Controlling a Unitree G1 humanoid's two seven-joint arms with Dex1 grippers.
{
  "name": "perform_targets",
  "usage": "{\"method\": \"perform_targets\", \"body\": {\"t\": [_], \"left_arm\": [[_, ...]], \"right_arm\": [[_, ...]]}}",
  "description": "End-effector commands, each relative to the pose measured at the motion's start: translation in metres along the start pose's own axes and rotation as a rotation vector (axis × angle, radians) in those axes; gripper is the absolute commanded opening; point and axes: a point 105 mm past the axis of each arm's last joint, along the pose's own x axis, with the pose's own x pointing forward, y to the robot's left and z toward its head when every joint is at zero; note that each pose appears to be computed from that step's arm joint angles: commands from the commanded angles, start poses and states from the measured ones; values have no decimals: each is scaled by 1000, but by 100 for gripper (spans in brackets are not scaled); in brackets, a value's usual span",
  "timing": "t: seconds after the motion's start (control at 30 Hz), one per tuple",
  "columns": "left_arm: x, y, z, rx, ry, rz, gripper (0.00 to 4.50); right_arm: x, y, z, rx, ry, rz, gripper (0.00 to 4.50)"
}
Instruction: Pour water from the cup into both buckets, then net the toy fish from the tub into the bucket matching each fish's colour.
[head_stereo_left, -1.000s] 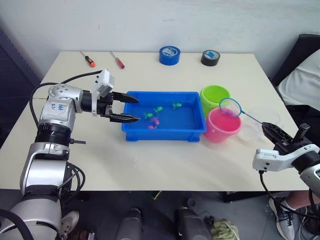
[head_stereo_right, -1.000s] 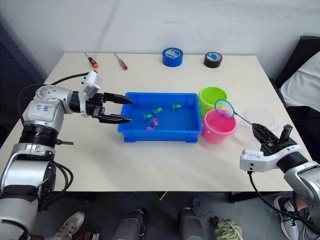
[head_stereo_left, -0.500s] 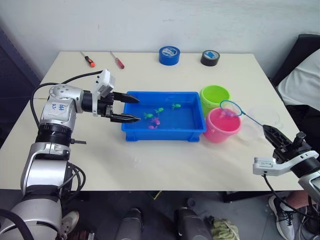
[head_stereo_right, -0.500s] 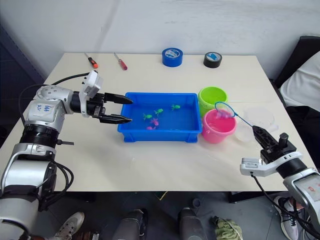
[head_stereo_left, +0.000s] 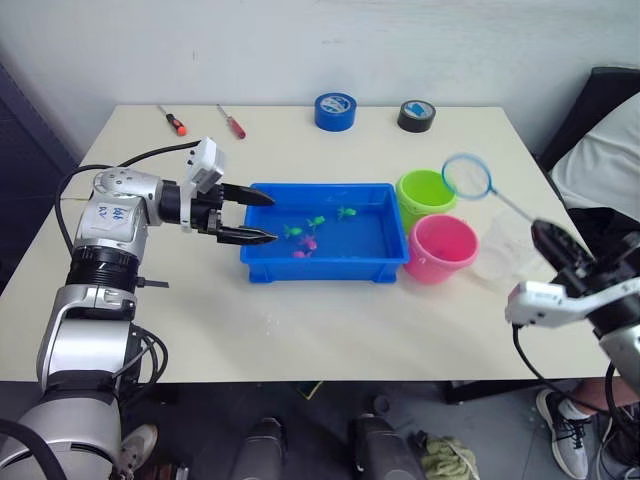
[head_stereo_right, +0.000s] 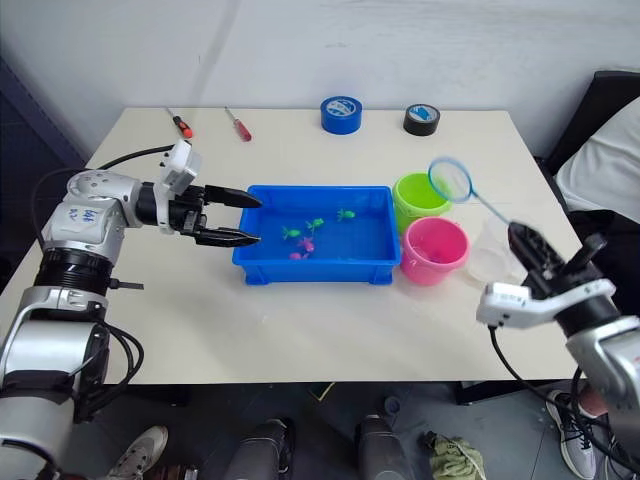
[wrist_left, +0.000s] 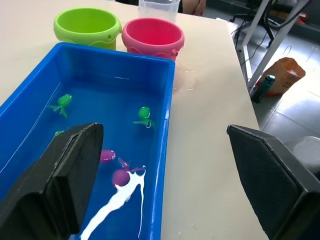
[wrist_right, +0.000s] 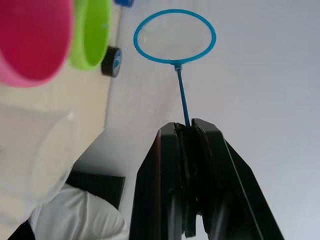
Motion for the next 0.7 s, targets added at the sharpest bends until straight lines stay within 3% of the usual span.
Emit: {"method": "perform_targets", "body": {"t": [0.03,0.3,0.47,0.7], "left_arm": [[-21,2,-1,11,22,72,431],[-57,-1,-13,-19,38,219,431],[-64,-11,-21,-49,30,252,431],[-66,-17,-25,-62,25,274,431]], "right_arm": [[25,-3,18,310,-44,107,0],[62,27,51,784,-58,431,0],[66,44,77,828,-117,605,0],[70,60,95,811,-144,710,0]]}}
